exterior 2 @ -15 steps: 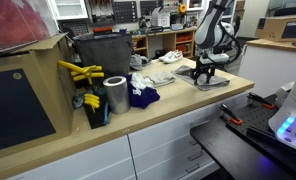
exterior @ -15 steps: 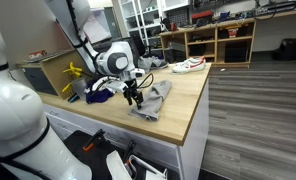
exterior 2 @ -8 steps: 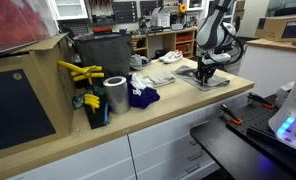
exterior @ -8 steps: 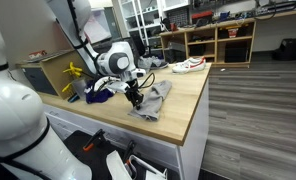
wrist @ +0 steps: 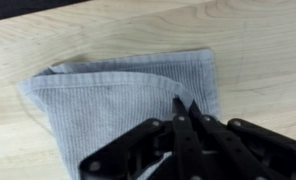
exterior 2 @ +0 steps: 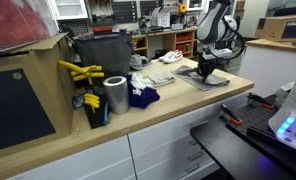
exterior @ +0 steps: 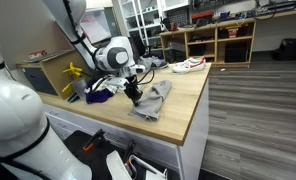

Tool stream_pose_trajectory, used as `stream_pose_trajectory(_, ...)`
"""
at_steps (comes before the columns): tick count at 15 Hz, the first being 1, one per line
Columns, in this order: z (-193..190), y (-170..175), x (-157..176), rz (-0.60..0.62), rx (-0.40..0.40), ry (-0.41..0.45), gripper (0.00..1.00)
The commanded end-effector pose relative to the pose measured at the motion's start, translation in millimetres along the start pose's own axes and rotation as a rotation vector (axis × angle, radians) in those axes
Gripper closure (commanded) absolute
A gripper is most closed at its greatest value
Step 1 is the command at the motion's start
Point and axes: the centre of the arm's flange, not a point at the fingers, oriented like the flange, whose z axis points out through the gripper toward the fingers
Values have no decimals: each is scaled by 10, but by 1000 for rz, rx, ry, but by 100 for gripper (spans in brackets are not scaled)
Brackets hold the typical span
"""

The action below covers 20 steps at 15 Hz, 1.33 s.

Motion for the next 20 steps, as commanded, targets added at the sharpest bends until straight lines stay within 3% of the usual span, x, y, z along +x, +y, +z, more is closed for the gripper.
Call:
stream_pose_trajectory(1,-332,8,-253,-48,22,-88,99)
stream_pose_trajectory(7,-325,-24,-576,-149,23,-249,99)
stream_pose_trajectory(8,-320,-17,-611,-155,22,-268,69)
stream_pose_trajectory(10,-315,20,-640,-161,18,-286,63)
stream_pose_trajectory(18,-651,287,-214,-102,3,-153,2)
stream_pose_trajectory(20,-792,354,-61,-68,21,-101,0)
